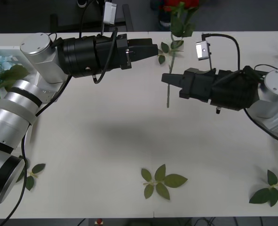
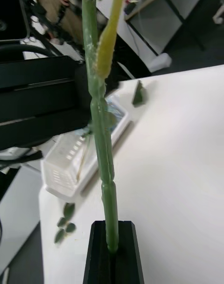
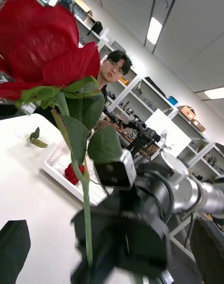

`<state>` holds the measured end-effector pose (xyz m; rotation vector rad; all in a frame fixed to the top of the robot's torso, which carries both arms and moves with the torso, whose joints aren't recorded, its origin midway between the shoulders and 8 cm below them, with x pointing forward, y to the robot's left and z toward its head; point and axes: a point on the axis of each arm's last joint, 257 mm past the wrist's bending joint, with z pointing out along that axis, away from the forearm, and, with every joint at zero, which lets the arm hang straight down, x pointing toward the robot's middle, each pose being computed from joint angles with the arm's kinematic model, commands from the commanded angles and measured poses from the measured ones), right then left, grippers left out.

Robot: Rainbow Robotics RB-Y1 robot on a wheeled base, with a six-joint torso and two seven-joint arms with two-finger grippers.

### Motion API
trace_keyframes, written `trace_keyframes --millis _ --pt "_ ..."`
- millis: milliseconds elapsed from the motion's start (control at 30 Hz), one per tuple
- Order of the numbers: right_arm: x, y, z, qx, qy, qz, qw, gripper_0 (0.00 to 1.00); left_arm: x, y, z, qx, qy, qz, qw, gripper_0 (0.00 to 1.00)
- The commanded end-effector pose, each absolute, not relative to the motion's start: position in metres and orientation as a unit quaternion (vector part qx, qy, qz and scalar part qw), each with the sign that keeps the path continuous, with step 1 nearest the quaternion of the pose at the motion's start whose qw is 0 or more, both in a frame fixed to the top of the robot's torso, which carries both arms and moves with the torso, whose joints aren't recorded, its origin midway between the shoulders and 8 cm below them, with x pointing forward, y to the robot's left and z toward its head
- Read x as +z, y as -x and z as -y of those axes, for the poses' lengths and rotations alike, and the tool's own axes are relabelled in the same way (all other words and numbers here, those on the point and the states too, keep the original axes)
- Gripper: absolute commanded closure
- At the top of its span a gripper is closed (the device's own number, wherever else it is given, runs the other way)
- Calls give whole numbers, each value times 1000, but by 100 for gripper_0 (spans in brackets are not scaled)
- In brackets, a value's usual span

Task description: Place the red flowers into the right box and the blue flowers into the left box. If a person shows an open palm, hand one flower to the person first, then continue sorting.

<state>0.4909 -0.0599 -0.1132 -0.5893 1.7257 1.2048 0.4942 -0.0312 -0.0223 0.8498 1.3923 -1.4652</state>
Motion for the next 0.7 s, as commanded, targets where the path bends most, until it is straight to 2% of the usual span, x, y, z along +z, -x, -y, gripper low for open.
trace_keyframes --millis 33,200,367,567,700 --pt "-105 -508 147 412 243 -739 474 100 -1 -493 34 -592 -357 -547 473 0" --pt "-114 -523 222 368 208 -779 463 100 -1 -494 33 -590 -359 -546 474 0" --pt "-139 -528 331 300 160 -834 435 100 -9 -496 14 -567 -377 -560 472 0" --pt "-158 -510 436 220 126 -884 392 100 -24 -493 -28 -527 -419 -581 456 0" --pt "-154 -492 479 192 114 -901 371 100 -35 -491 -61 -497 -450 -589 451 0"
